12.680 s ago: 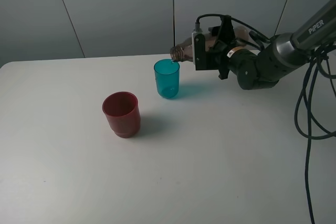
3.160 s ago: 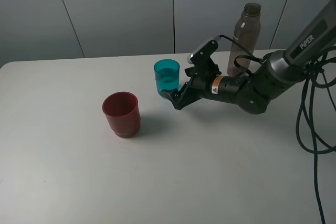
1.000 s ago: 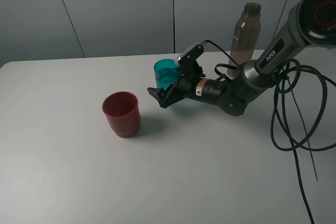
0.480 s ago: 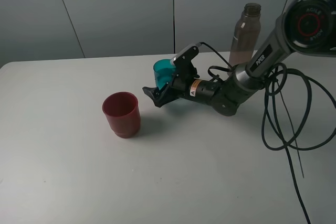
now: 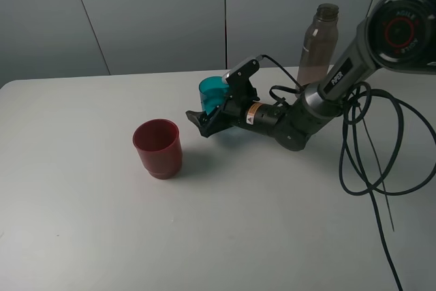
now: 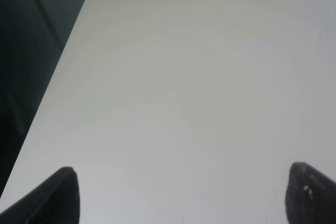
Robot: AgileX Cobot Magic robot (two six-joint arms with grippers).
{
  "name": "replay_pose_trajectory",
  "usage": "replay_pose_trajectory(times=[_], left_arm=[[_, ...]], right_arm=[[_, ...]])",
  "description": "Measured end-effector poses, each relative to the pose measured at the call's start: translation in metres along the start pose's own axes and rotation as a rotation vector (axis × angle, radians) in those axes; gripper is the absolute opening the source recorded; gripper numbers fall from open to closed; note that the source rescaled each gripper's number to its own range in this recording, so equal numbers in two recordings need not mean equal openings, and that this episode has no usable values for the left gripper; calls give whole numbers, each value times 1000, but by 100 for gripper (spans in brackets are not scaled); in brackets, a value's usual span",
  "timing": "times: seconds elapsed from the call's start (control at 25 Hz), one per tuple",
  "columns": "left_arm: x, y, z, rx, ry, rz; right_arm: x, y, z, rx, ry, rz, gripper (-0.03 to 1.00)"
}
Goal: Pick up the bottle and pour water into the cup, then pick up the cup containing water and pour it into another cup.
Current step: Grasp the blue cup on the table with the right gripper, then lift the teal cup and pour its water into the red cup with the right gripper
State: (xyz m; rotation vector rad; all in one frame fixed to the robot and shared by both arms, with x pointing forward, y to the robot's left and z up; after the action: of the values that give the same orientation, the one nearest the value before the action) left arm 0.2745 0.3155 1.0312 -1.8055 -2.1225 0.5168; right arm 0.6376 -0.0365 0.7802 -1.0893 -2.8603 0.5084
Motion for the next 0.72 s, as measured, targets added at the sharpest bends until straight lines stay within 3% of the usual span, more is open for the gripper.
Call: replay_pose_trajectory(times=[0.12, 0.2, 0.24, 0.36, 0.72], left_arm=[[0, 0, 0, 0, 0, 0], [0, 0, 0, 0, 0, 0], [0, 0, 0, 0, 0, 0], [0, 0, 0, 0, 0, 0], [0, 0, 0, 0, 0, 0]], right_arm=[[-1, 0, 0, -1, 6, 8, 96], [-1, 0, 0, -1, 6, 8, 79], [-1, 0, 0, -1, 6, 8, 64], [-2, 0, 0, -1, 11, 12, 4], [-2, 0, 0, -1, 11, 12, 6]])
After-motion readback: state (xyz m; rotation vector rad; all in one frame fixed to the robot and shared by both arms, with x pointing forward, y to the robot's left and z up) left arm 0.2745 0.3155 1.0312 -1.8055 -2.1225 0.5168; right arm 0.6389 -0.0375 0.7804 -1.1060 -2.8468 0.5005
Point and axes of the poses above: a point on each arm's last joint axis where the gripper is mounted, y pointing out along that axis toward the gripper, x along the wrist's bending axis when the last joint is at zero, z = x × y, the point moved 5 cm from there along y, pointing out along that axis toward the gripper, and after that the axes turned 5 degrees about -y, right-handed, at the moved point
